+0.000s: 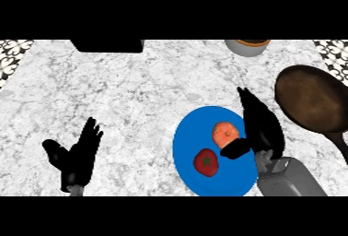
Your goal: Pick the squash from the plate and place it in the pan
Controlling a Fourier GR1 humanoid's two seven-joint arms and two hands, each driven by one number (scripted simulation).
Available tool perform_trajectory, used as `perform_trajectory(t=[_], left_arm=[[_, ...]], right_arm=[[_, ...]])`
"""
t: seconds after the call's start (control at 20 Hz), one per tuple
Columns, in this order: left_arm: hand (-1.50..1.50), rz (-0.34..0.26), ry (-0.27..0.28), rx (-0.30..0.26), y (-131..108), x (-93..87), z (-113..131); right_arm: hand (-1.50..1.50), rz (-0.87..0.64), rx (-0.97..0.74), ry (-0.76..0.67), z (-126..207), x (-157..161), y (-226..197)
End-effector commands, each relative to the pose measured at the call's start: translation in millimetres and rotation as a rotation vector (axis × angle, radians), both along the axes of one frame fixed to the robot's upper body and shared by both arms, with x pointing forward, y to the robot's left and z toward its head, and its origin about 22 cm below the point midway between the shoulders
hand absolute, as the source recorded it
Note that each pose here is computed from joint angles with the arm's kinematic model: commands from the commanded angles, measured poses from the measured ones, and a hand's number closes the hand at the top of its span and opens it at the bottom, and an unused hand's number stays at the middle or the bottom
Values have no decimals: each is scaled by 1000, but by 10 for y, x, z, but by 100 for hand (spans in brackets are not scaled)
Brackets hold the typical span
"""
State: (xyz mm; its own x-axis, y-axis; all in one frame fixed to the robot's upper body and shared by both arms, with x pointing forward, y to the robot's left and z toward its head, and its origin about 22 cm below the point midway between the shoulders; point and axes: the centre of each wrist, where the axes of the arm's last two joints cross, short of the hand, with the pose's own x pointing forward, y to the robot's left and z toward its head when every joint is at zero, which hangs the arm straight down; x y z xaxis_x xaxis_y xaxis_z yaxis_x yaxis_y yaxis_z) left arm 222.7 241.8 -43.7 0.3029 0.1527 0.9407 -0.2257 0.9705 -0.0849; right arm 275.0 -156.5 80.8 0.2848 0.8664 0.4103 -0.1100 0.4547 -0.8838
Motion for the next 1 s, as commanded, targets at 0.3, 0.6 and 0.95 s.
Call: perform_trajectory(t=[0.3,0.6,0.95], left_arm=[[0,9,1,0,36,114,-18],[0,17,23,6,21,-100,82],[0,9,6,-9,20,-8,111]], right_arm=[[-150,45,-102,282,-20,452,61],[-150,106,-88,420,-157,333,165],[-150,94,-51,316,-295,335,-72]])
